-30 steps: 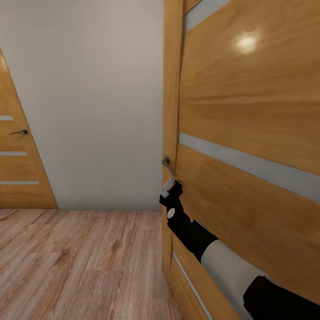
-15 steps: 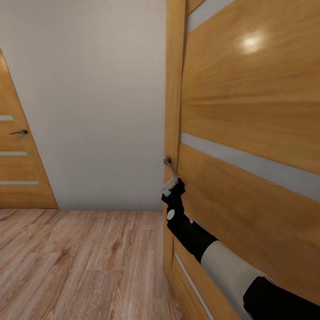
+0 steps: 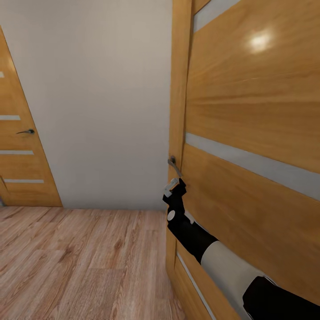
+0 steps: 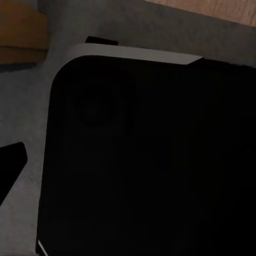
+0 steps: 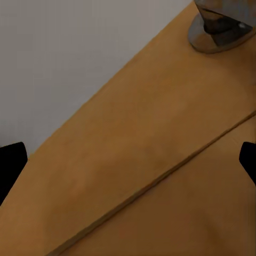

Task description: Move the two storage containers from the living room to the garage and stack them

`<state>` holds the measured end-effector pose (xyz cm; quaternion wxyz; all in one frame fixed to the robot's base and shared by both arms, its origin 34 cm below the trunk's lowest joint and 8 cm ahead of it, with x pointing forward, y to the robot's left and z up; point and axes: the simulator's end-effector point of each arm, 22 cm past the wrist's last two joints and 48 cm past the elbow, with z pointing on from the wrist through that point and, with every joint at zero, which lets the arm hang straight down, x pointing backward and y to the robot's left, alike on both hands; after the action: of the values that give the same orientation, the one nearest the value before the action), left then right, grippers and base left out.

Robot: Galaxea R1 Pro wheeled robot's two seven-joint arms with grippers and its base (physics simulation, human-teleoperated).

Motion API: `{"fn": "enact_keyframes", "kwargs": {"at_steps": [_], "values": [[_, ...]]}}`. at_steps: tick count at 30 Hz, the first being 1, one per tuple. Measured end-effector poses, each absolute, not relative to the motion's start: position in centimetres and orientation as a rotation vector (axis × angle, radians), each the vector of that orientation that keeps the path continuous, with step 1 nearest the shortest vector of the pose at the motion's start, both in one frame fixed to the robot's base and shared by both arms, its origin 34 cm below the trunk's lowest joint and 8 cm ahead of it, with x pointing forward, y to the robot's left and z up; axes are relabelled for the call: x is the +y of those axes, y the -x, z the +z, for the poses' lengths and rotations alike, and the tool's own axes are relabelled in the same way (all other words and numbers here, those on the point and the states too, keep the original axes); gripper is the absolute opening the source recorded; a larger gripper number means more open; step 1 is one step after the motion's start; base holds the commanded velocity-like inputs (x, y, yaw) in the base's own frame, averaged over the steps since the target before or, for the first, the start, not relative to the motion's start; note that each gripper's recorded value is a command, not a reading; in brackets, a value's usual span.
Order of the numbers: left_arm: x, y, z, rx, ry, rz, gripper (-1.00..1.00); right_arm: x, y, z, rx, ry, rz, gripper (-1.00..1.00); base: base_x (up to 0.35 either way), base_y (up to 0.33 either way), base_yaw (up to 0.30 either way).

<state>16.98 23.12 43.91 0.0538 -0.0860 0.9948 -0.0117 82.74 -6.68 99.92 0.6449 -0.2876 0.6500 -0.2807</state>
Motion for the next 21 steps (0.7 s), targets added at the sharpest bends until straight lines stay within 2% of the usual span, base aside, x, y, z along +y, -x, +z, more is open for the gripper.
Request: {"fn": "enact_keyframes", "kwargs": {"at_steps": [4, 13, 21], "values": [[23.15, -16.99, 43.91, 3.022, 0.261, -0.035, 1.00, -6.70, -82.74, 99.84, 1.482, 0.655, -0.639, 1.00, 0.000, 0.000, 0.040], [23.11, -16.98, 43.91, 3.022, 0.261, -0.036, 1.00, -6.71, -82.73, 99.70, 1.484, 0.659, -0.642, 1.00, 0.000, 0.000, 0.207], [23.11, -17.00, 43.91, 3.022, 0.259, -0.036, 1.00, -6.65, -82.71, 99.75, 1.482, 0.659, -0.639, 1.00, 0.000, 0.000, 0.037]]}}
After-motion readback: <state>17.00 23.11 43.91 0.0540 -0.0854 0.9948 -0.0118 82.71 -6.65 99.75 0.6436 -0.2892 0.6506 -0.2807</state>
